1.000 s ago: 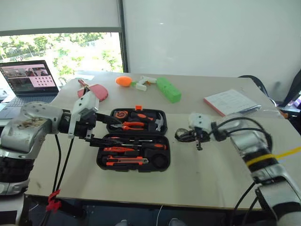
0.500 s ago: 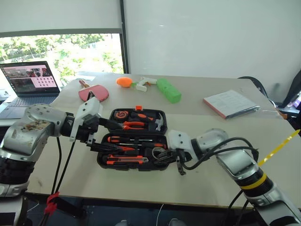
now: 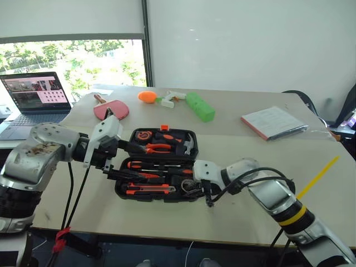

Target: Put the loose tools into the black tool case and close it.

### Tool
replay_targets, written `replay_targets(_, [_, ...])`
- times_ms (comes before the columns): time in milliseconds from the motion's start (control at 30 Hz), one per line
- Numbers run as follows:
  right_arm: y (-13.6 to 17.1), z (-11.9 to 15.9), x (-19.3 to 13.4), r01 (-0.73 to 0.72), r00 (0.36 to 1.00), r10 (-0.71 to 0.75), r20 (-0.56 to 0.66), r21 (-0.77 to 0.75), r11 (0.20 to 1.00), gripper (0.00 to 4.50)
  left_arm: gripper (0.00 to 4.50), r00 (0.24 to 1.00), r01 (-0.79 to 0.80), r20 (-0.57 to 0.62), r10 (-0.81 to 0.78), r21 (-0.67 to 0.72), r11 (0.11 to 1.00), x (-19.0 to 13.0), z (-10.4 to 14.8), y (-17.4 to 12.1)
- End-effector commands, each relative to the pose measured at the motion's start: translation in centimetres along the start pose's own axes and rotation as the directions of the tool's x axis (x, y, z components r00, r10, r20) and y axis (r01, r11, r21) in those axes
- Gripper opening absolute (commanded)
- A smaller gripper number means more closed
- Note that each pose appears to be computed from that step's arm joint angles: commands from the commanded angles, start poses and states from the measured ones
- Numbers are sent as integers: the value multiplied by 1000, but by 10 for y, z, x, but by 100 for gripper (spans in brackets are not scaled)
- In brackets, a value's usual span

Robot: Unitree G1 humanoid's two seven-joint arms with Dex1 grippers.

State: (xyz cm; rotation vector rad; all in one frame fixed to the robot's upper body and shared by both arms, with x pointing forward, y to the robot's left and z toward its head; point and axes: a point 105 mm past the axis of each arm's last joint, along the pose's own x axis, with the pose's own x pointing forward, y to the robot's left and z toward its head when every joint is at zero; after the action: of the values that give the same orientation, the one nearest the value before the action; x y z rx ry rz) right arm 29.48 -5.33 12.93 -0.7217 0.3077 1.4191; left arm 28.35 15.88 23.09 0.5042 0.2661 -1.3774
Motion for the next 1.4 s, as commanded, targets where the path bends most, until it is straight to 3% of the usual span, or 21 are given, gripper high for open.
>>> replay_targets(33, [9, 6, 1, -36, 999, 36, 6, -20, 999, 236, 450, 1000, -13, 10, 12, 41, 999, -2, 9, 2])
replay_targets(267, [-3, 24, -19, 29, 996, -27, 82, -17, 999, 447, 450, 999, -33, 9, 33, 28, 999, -5, 7, 6])
replay_targets(333, [-16, 31, -47, 111, 983, -117, 138, 54, 992, 447, 450, 996, -87, -6, 87, -15, 996, -13, -4, 11])
replay_targets(433, [-24, 16, -79, 198, 966, -221, 132, 167, 966, 447, 450, 981, -189, -47, 186, -59, 980, -26, -25, 20])
replay_targets(467, [-25, 8, -85, 222, 962, -247, 117, 197, 955, 392, 450, 973, -227, -63, 223, -67, 972, -30, -33, 23])
replay_targets(500, [-25, 1, -89, 242, 958, -268, 100, 219, 945, 371, 450, 963, -264, -82, 258, -82, 961, -34, -40, 26])
replay_targets(600, [-26, -22, -91, 302, 945, -323, 41, 265, 916, 274, 379, 901, -411, -185, 393, -73, 908, -49, -69, 41])
replay_targets(700, [-27, -45, -86, 361, 929, -369, -15, 256, 897, 164, 267, 824, -530, -278, 494, -70, 845, -66, -99, 49])
replay_targets(867, [-30, -54, -74, 368, 927, -375, -21, 247, 896, 0, 87, 793, -557, -341, 505, -71, 827, -64, -126, 47])
replay_targets(933, [-32, -55, -68, 365, 928, -373, -16, 245, 898, 0, 10, 788, -567, -340, 514, -76, 820, -58, -131, 50])
replay_targets(967, [-33, -55, -63, 359, 930, -367, -15, 240, 902, 0, 4, 787, -574, -330, 521, -85, 814, -54, -131, 53])
replay_targets(1400, [-44, -36, -32, 309, 946, -322, 42, 189, 932, 0, 4, 909, -400, -181, 376, -121, 908, 16, -111, 52])
